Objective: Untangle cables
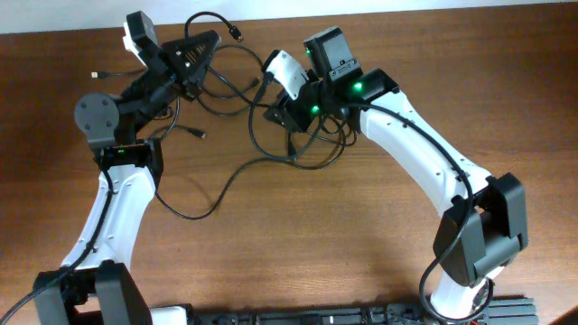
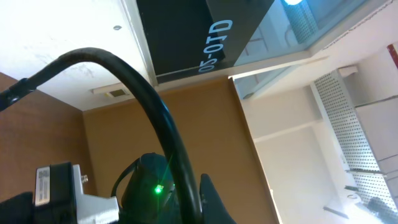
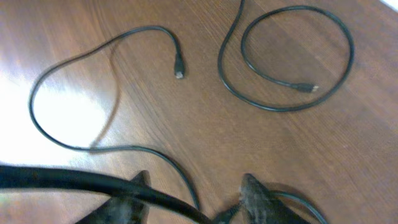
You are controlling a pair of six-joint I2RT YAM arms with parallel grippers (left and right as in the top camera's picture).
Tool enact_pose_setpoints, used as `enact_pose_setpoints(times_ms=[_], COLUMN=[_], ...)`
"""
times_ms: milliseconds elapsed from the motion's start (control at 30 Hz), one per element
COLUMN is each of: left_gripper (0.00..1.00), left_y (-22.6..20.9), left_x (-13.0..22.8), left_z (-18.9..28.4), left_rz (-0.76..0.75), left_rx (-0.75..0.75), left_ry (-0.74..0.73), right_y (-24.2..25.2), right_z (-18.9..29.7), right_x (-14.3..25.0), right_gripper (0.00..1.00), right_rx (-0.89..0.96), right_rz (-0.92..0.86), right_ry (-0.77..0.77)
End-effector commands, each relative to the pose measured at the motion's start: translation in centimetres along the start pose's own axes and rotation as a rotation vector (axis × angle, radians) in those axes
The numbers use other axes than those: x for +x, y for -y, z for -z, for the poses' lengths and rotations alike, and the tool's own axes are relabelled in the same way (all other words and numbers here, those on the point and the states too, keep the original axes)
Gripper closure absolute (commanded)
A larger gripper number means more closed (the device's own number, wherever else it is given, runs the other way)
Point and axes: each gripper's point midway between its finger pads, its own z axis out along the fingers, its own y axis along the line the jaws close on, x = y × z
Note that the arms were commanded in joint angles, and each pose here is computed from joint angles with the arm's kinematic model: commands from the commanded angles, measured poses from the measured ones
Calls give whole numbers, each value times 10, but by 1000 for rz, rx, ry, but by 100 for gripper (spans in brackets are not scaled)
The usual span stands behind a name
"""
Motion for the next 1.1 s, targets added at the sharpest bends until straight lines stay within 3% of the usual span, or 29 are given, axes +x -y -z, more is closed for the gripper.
enact_pose_setpoints(times_ms=[0,133,333,433,500,533,633,733,900,1067], left_gripper=[100,100,100,80,62,60,60,51,50,50], left_y=[5,5,-9,-35,-62,-77,-142,-196,-223,-238], left_x=[-2,-2,-4,-6,-6,-5,-3,4,11,18], left_z=[1,1,1,3,8,12,39,81,115,145], left_rz=[15,15,-85,-180,-270,-309,-317,-296,-327,-299], left_rx=[12,11,-38,-126,-221,-271,-537,-835,-1036,-1198], left_ry=[15,15,22,19,1,-10,-15,-14,-55,-67], right_y=[-5,-6,-12,-18,-21,-21,-19,-8,22,51], right_z=[-8,-8,-7,-4,-3,-2,-1,3,27,91], right_x=[5,7,27,42,50,52,56,57,44,6], right_gripper=[79,96,96,96,96,96,96,96,96,96], right_rx=[-34,-36,-60,-78,-88,-89,-71,-36,49,141], right_rz=[-1,-6,-52,-87,-107,-113,-180,-233,-280,-293], right_ry=[-10,-18,-98,-158,-192,-200,-219,-217,-170,-52])
